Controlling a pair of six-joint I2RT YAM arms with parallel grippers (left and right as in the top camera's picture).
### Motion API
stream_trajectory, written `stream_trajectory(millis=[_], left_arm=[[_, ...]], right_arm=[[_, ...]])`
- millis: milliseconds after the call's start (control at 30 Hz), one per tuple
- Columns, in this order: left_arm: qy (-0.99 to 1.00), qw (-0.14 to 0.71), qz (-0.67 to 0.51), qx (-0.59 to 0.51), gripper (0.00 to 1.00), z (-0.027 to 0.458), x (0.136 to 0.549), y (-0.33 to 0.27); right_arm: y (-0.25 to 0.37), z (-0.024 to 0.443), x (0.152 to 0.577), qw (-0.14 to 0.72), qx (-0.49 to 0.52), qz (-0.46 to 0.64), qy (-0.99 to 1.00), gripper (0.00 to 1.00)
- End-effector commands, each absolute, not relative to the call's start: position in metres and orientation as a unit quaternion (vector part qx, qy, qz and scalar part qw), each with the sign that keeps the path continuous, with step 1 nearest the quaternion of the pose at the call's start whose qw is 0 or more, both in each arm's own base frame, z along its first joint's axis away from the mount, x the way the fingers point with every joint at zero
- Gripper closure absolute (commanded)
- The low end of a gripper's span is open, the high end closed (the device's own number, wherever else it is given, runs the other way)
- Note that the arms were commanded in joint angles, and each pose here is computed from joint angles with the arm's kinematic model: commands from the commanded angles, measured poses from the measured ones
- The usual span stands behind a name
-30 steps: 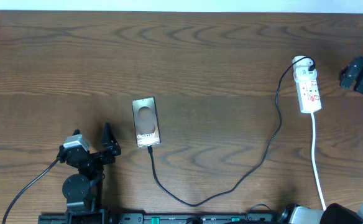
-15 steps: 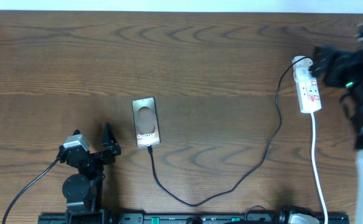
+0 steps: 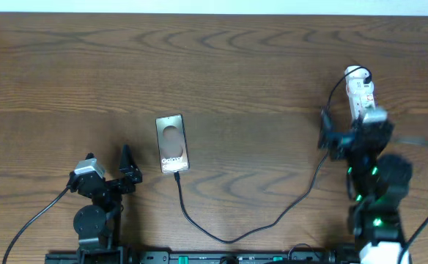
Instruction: Plug charger to phone and switch on socket
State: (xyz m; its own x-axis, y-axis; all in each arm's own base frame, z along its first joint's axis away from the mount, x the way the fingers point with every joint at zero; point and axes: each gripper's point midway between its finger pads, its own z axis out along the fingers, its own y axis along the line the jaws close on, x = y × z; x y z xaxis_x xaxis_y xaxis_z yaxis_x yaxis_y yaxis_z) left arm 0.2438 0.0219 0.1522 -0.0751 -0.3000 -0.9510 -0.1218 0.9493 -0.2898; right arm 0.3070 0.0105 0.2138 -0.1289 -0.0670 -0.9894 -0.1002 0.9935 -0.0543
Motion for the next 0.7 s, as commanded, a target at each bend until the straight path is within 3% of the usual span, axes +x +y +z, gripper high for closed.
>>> stream_trajectory(millis=[0,467,667], left_arm=[[0.745,0.647,-0.047,-0.152,0.09,0.136,0.242,0.028],[0.745,0.647,-0.047,-0.152,0.09,0.136,0.242,0.028],[0.745,0.647,-0.047,-0.152,0.09,0.136,0.242,0.028]], right_arm=[[0.012,0.188,0.289,0.673,-0.061,0.007,0.737,0.01],[0.007,0.136,0.250,0.646,-0.049,-0.006,0.761,0.01],[-0.005,0.155,0.246,0.677,-0.027,-0.037,0.735,0.01]])
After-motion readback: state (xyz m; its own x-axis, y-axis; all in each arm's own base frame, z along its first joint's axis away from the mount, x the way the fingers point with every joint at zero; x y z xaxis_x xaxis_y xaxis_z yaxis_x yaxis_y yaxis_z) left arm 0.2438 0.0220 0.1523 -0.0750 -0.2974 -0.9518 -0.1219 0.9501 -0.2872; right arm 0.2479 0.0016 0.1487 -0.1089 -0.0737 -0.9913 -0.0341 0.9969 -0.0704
